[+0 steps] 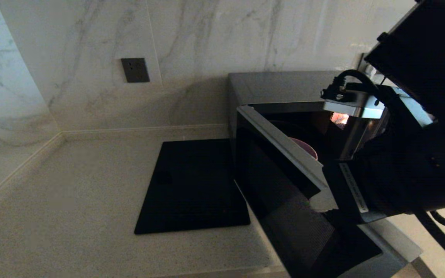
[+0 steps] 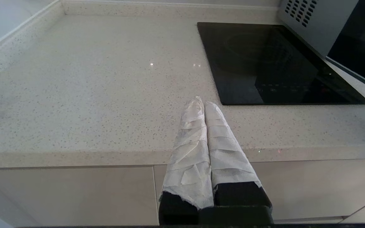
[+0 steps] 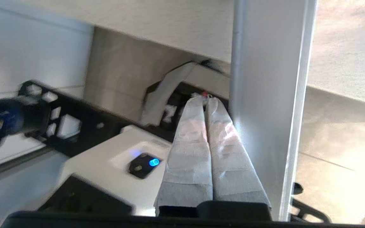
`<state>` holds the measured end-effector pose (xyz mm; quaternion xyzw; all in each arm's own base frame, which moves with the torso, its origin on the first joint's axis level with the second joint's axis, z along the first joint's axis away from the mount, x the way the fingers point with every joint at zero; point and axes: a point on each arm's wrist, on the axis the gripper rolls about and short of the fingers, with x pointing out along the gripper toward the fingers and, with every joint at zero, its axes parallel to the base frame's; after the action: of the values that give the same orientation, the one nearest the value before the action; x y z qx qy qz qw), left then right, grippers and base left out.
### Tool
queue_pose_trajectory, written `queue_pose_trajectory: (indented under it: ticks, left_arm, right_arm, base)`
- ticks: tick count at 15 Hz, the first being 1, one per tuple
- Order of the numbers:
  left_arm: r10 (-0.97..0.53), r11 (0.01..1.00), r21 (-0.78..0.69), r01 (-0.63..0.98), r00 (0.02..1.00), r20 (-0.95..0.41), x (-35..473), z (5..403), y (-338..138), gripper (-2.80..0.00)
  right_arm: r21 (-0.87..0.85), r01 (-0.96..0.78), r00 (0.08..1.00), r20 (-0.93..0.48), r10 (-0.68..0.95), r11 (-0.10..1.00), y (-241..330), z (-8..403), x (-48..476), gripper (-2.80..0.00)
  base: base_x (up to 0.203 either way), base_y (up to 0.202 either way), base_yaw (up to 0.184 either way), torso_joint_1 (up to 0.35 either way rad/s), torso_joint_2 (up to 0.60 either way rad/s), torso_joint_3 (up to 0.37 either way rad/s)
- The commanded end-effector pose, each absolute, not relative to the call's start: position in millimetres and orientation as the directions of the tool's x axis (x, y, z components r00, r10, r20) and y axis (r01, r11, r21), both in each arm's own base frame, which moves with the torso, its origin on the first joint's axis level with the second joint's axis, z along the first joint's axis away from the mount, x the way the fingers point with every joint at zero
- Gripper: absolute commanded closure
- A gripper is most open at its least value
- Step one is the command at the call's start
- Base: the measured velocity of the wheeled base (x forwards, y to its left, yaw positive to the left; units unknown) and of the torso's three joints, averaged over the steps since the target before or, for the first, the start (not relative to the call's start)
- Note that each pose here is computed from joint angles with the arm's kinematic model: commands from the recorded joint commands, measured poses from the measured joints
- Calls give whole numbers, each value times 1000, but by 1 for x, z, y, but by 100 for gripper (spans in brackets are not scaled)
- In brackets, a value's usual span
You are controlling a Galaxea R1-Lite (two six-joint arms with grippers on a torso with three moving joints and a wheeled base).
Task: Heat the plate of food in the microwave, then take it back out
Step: Close the microwave oven
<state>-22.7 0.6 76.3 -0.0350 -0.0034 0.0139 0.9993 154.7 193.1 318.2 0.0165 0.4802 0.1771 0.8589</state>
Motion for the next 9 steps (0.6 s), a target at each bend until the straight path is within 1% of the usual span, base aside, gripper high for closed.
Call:
queue_pose_trajectory:
  ticks: [1, 9]
  left_arm:
    - [30, 997, -71, -29, 1000, 6, -23, 76, 1, 0]
    - [29, 997, -71, -29, 1000, 6, -23, 76, 1, 0]
  right_arm:
    - [187, -242, 495, -821, 287, 952, 178, 319, 155, 0]
    - [191, -76, 559, -805, 200, 979, 123, 325, 162, 0]
  base:
    - [0, 0, 0, 0, 0, 0]
    - [0, 0, 0, 0, 0, 0]
